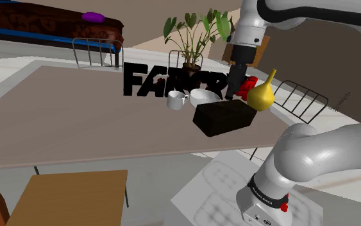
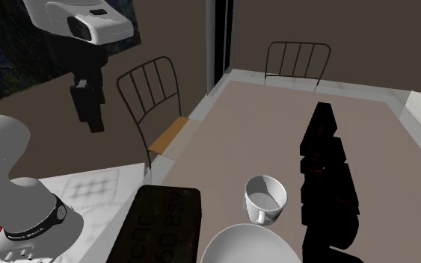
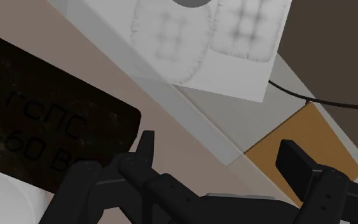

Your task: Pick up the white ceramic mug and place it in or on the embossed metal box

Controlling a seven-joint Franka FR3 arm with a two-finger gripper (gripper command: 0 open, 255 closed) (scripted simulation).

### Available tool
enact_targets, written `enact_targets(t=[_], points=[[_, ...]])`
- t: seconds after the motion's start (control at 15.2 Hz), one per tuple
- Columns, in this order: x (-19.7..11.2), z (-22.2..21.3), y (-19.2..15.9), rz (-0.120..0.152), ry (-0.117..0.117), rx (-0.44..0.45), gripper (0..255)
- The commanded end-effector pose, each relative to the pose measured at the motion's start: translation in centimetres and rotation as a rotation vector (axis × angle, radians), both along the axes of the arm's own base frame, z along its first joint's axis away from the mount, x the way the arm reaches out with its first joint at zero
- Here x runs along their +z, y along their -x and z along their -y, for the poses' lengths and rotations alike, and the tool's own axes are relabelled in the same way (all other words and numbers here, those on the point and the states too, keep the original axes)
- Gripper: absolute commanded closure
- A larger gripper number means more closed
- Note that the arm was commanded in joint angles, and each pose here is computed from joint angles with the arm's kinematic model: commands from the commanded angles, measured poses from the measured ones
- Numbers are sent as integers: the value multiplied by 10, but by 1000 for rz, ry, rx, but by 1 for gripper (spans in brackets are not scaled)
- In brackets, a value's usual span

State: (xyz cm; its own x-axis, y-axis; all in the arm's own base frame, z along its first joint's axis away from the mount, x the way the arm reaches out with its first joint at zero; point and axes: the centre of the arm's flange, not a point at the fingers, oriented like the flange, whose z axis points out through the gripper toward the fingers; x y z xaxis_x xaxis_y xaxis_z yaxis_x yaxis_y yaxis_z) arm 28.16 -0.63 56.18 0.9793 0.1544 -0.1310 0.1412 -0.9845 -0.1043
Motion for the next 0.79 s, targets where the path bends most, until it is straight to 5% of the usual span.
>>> enact_targets(t=[0.0,0.73], points=[[0,0,0,0,0,0,0],[-73,19,-116,36,54,30,0]])
